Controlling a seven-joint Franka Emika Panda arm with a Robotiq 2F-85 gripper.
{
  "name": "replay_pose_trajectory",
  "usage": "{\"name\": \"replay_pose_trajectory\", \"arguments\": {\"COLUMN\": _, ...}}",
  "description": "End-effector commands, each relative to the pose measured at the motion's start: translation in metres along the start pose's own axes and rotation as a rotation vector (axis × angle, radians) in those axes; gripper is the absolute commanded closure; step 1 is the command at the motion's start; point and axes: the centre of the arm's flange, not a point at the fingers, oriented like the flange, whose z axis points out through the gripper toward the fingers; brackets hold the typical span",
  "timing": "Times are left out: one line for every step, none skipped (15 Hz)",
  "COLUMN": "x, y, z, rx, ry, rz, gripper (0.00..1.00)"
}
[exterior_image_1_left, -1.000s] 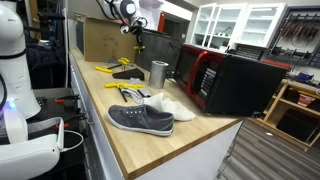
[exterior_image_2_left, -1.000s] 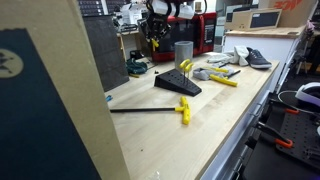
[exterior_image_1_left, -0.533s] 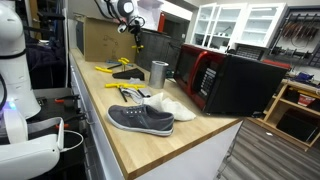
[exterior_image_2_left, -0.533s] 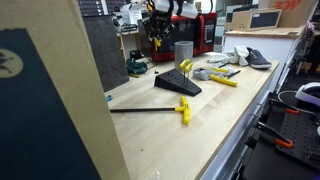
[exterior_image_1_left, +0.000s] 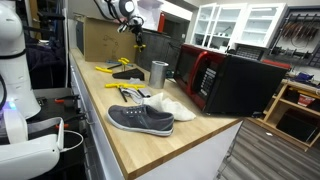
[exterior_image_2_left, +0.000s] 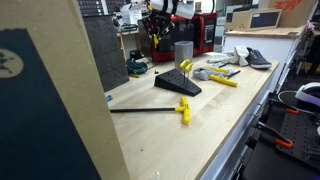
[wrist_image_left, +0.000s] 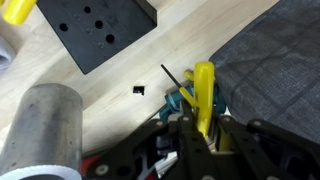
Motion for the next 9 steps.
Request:
{"name": "replay_pose_trajectory", "arguments": {"x": -0.015, "y": 0.005, "z": -0.009, "rx": 0.003, "ry": 0.034, "rz": 0.168, "gripper": 0.96}}
{"name": "replay_pose_trajectory", "arguments": {"x": -0.018, "y": 0.007, "z": -0.009, "rx": 0.003, "ry": 0.038, "rz": 0.205, "gripper": 0.96}}
{"name": "replay_pose_trajectory", "arguments": {"x": -0.021, "y": 0.008, "z": -0.008, "rx": -0.002, "ry": 0.043, "rz": 0.229, "gripper": 0.96}}
{"name": "replay_pose_trajectory", "arguments": {"x": -0.024, "y": 0.01, "z": -0.008, "rx": -0.007, "ry": 0.047, "rz": 0.257, "gripper": 0.96}}
{"name": "replay_pose_trajectory", "arguments": {"x": -0.027, "y": 0.013, "z": -0.008, "rx": -0.014, "ry": 0.051, "rz": 0.281, "gripper": 0.96}}
{"name": "replay_pose_trajectory", "arguments": {"x": -0.029, "y": 0.016, "z": -0.009, "rx": -0.018, "ry": 0.052, "rz": 0.306, "gripper": 0.96}}
{"name": "replay_pose_trajectory", "arguments": {"x": -0.031, "y": 0.019, "z": -0.01, "rx": -0.023, "ry": 0.054, "rz": 0.329, "gripper": 0.96}}
{"name": "replay_pose_trajectory", "arguments": {"x": -0.033, "y": 0.023, "z": -0.011, "rx": -0.028, "ry": 0.05, "rz": 0.353, "gripper": 0.96}}
{"name": "replay_pose_trajectory", "arguments": {"x": -0.034, "y": 0.026, "z": -0.012, "rx": -0.031, "ry": 0.05, "rz": 0.378, "gripper": 0.96}}
